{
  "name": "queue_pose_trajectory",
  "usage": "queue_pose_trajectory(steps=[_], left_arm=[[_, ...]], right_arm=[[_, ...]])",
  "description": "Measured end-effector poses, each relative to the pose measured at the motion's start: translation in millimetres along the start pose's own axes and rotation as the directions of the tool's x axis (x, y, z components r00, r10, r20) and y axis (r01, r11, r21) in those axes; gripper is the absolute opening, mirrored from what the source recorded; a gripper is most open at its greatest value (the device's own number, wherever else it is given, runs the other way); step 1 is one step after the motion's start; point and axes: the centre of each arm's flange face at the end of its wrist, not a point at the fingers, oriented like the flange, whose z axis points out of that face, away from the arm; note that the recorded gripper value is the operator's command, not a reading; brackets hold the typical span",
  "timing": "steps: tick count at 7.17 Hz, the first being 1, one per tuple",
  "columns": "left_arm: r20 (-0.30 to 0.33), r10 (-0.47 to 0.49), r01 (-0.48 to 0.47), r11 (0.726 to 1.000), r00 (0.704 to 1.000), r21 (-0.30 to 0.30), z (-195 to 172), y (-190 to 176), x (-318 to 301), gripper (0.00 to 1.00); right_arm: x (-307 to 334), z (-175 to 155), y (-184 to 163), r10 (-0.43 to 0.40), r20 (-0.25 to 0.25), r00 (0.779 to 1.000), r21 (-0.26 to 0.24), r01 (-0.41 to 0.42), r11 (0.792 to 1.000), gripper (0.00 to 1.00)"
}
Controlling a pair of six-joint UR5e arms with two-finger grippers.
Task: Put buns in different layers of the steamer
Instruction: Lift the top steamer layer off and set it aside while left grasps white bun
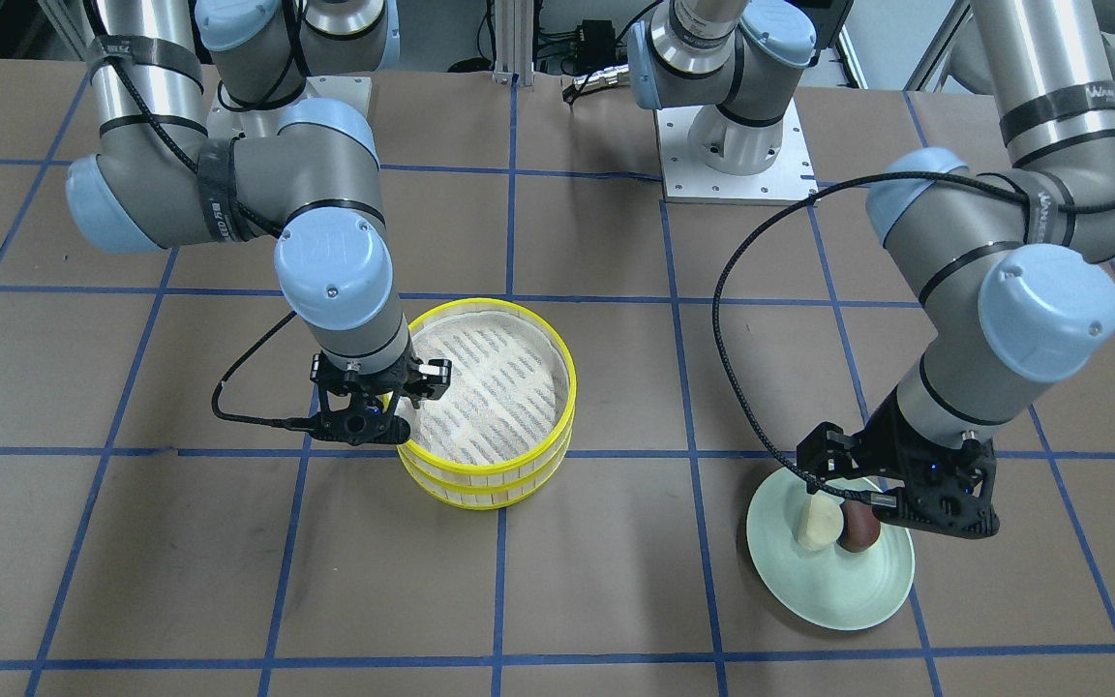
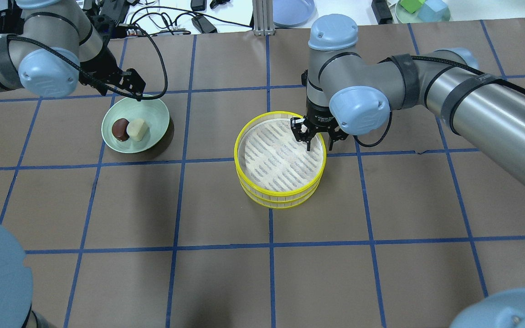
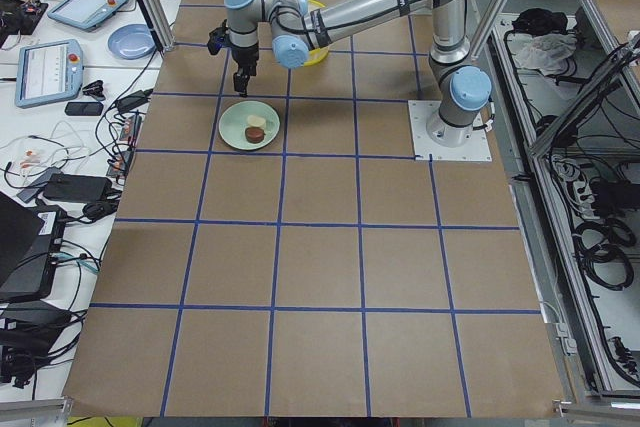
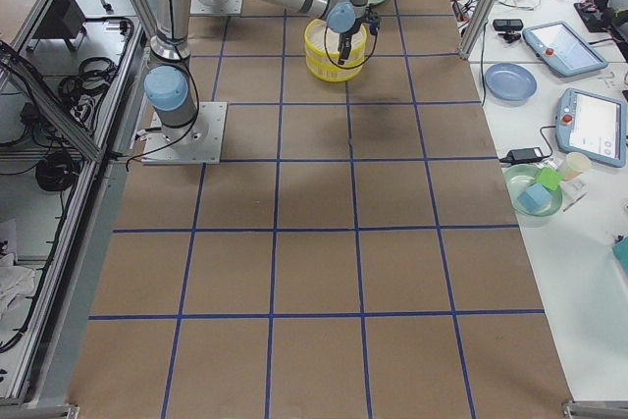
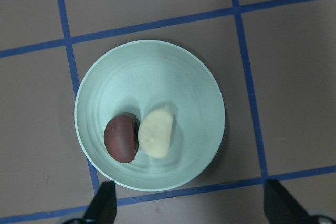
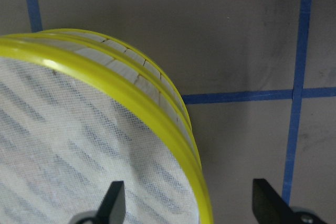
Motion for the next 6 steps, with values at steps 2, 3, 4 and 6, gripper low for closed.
queue_pose_trajectory(steps=[2,3,4,6], left_arm=[[-0.004,0.068,-0.068,0.998,0.998,-0.003,48.4,-12.8,-7.7,0.99],[-0.008,0.135,-0.135,0.991,0.991,-0.011,66.5,-15.9,-9.1,0.97],[-0.016,0.202,-0.203,0.979,0.979,-0.027,83.5,-16.7,-9.8,0.83],[-0.043,0.256,-0.259,0.964,0.966,-0.068,111.2,-10.7,-7.6,0.0]], right_arm=[[3.9,-18.1,2.4,0.003,0.002,1.0,0.022,-0.003,1.0,0.0],[8.9,-37.9,9.7,0.007,0.003,1.0,0.029,-0.008,1.0,0.0],[20.6,-74.7,24.3,0.008,0.006,1.0,0.034,-0.008,0.999,0.0],[100.3,-142.6,46.2,-0.092,-0.011,0.996,0.018,0.092,0.996,0.0]])
